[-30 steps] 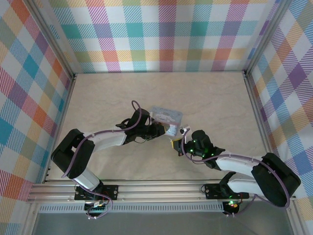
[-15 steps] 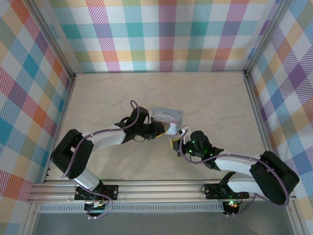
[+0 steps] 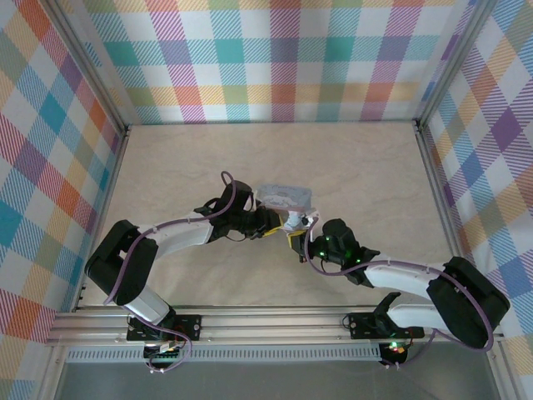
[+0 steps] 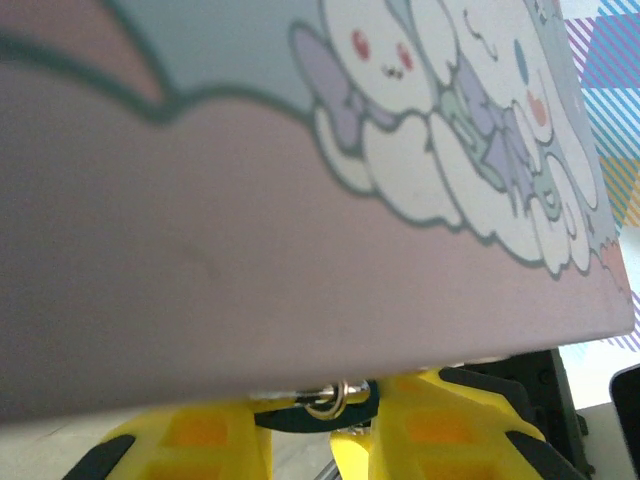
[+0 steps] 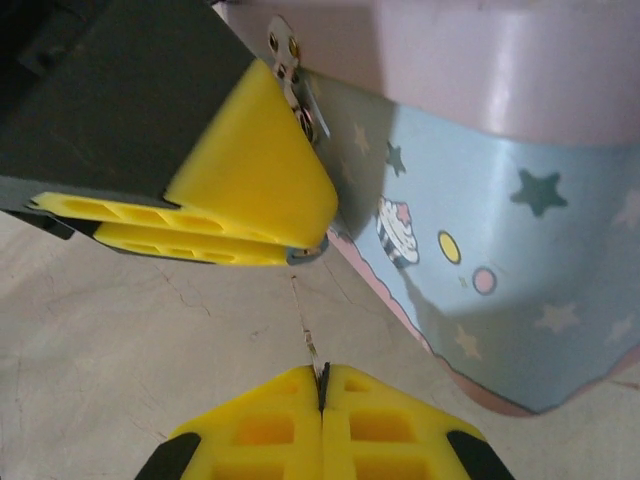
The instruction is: Unlock a padlock with a key
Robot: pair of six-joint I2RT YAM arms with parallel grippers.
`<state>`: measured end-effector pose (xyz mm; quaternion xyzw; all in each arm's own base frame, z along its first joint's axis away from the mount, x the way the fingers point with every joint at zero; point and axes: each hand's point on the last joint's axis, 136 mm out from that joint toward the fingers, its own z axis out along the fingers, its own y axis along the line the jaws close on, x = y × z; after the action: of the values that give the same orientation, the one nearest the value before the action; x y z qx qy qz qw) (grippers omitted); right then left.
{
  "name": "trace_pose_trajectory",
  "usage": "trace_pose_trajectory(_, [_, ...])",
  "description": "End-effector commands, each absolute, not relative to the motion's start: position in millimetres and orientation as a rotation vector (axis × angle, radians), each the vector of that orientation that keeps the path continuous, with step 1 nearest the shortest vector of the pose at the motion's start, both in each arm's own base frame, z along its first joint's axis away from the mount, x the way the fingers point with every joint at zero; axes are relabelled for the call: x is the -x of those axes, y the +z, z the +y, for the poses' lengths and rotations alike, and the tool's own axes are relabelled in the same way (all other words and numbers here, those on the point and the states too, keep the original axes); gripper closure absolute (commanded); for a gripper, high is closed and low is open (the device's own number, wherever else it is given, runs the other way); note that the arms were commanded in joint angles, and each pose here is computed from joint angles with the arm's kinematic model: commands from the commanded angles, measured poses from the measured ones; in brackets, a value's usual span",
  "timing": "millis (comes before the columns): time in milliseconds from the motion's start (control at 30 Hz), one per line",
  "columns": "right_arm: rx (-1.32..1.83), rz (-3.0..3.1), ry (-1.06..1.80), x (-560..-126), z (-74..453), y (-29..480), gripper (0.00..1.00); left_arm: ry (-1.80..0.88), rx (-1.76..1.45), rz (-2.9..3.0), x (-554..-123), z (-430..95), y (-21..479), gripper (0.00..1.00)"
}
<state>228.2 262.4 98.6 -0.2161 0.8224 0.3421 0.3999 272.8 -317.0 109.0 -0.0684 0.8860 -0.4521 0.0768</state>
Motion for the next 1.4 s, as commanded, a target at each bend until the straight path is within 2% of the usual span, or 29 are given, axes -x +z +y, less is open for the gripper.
trace_pose_trajectory(0, [0.561, 2.044, 0.855, -233, 269, 109, 1.0, -1.43, 0.172, 2.6, -277, -322, 136, 0.83])
trace_pose_trajectory(367, [0.555, 2.079, 0.83, -237, 272, 99, 0.99, -1.426, 0.171, 2.599, -276, -320, 135, 0.83])
trace_pose_trajectory(1367, [0.542, 2.033, 0.838, -236, 271, 112, 0.99, -1.405, 0.178, 2.61, -275, -318, 128, 0.84])
